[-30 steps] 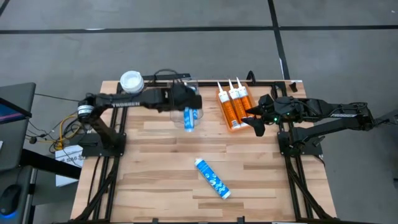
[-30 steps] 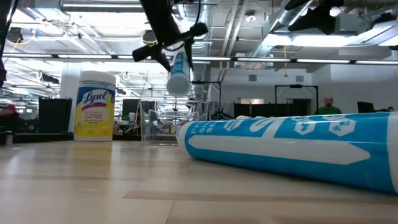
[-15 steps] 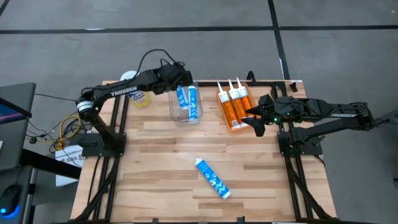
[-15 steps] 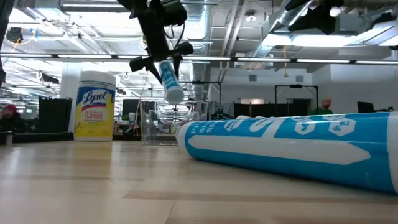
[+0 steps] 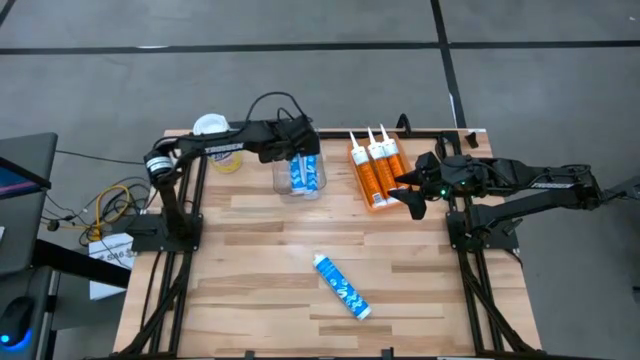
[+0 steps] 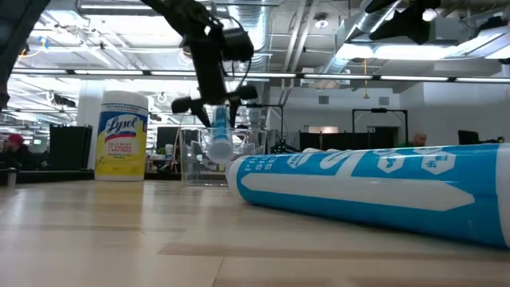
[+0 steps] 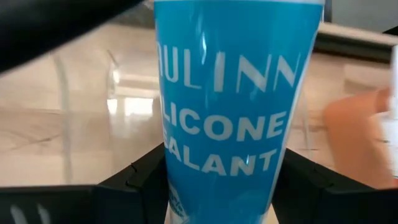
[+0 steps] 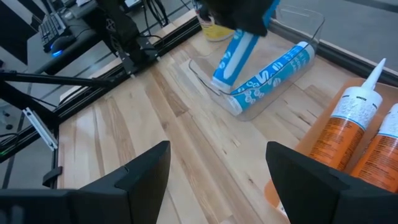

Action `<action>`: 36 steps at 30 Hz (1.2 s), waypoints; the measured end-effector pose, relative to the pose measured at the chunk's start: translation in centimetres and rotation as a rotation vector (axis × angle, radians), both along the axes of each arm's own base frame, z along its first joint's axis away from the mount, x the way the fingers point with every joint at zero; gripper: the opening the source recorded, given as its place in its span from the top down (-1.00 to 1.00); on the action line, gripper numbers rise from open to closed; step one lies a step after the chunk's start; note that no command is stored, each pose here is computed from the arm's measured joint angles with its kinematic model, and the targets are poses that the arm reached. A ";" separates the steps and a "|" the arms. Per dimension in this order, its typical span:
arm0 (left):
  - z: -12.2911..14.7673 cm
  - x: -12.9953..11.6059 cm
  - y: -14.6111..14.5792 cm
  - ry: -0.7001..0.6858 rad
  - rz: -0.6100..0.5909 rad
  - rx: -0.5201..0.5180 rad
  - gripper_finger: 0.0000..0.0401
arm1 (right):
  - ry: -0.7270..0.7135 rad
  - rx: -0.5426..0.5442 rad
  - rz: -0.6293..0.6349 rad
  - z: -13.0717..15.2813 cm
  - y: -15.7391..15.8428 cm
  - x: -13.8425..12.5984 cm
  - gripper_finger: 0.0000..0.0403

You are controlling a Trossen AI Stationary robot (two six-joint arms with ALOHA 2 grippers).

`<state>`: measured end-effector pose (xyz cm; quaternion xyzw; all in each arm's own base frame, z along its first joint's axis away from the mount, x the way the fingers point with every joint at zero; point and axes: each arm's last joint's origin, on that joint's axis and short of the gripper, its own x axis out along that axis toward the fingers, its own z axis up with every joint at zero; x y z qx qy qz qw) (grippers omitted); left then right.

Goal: Pick & place silicon tubes, Sealant and Lysol wipes
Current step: Put the left blue sealant into the transparent bin, then put the blue sealant into the transparent bin

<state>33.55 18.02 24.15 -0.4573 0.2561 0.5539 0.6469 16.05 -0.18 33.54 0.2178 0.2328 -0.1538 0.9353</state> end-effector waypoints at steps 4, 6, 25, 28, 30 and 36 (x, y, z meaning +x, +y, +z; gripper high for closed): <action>-1.6 0.7 0.1 0.012 -0.023 -0.056 0.00 | -0.001 0.000 0.000 0.0 0.0 0.0 -0.27; -2.4 1.0 0.1 0.020 -0.033 -0.084 0.00 | -0.001 0.000 0.000 0.0 0.0 0.0 -0.27; -0.7 0.7 -0.7 -0.033 -0.103 -0.103 -0.33 | -0.040 0.018 0.107 0.4 0.6 0.2 -0.27; 2.9 -0.3 -2.2 -0.070 -0.157 -0.007 -0.33 | -0.102 0.004 0.283 0.8 2.0 1.2 -0.27; 5.5 -1.1 -3.9 -0.097 -0.202 0.069 -0.34 | -0.121 -0.019 0.372 0.7 3.3 2.1 -0.27; 11.3 -4.0 -11.3 -0.121 -0.347 0.267 -0.34 | -0.020 -0.054 0.517 -1.3 7.3 5.3 -0.27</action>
